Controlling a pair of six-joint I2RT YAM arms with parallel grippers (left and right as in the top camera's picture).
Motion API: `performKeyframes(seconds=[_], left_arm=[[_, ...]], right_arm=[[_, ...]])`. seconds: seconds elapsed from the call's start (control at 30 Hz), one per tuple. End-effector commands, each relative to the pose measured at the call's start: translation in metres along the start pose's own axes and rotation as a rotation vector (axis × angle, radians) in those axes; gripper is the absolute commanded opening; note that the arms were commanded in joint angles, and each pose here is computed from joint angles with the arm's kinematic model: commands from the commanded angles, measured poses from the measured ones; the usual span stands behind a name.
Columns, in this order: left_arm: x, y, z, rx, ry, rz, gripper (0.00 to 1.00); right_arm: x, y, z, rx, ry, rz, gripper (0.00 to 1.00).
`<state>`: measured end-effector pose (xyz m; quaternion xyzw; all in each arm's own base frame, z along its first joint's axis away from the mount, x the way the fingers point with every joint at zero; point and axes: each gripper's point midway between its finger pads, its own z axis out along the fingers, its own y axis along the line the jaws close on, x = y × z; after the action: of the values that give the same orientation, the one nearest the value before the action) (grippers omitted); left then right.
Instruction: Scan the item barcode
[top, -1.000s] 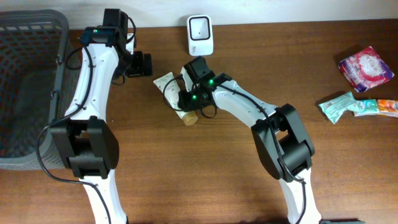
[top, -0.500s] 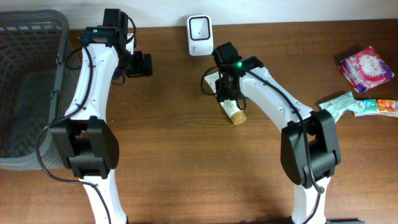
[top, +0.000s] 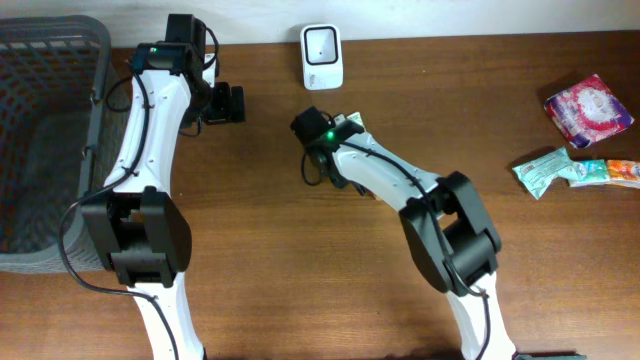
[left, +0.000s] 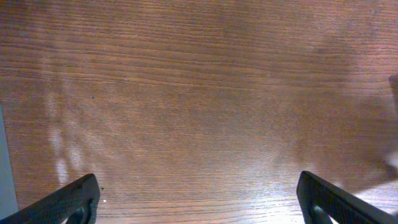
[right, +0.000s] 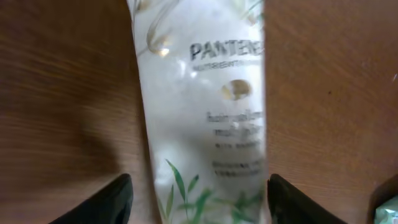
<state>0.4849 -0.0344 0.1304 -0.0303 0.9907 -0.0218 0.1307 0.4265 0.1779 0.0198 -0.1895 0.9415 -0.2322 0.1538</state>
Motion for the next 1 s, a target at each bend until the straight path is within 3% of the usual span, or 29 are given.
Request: performKeyframes(seconds=[0.0,0.13,0.2,0.23,0.37,0.47,0.6,0.7,0.9,0.97], left_arm=[[-0.003,-0.002,-0.003,0.009,-0.009,-0.009,0.99],[-0.003,-0.002,-0.003,0.009,-0.009,-0.009,0.99],[-0.003,-0.002,-0.003,0.009,-0.009,-0.009,0.99],[-0.003,-0.002,-0.003,0.009,-0.009,-0.009,0.99],[-0.003,-0.002,-0.003,0.009,-0.009,-0.009,0.99],[-0.003,-0.002,-0.003,0.009,-0.009,-0.009,0.99],[-0.003,-0.002,-0.003,0.009,-0.009,-0.010,0.99],[-0.003,-0.002,-0.003,0.009,-0.009,-0.009,0.99],[-0.003,-0.002,-0.003,0.009,-0.009,-0.009,0.99],[-0.003,-0.002,-0.003,0.009,-0.009,-0.009,0.99]], right_arm=[[0.011,0.000,0.017,0.050,0.040,-0.028,0.59],[0.016,0.004,0.026,0.053,0.063,-0.068,0.45],[0.019,0.008,0.030,0.043,0.075,-0.077,0.23],[0.020,0.012,0.030,0.019,0.079,-0.076,0.17],[0.010,0.017,0.012,-0.082,0.076,-0.046,0.06],[-0.014,0.017,-0.024,-0.311,0.080,0.026,0.04],[-0.043,0.027,-0.082,-0.889,0.056,0.107,0.04],[-0.043,0.020,-0.095,-1.205,0.082,0.209,0.04],[0.001,0.009,-0.026,-1.321,0.244,0.408,0.05],[0.017,-0.007,0.000,-1.279,0.280,0.474,0.22]])
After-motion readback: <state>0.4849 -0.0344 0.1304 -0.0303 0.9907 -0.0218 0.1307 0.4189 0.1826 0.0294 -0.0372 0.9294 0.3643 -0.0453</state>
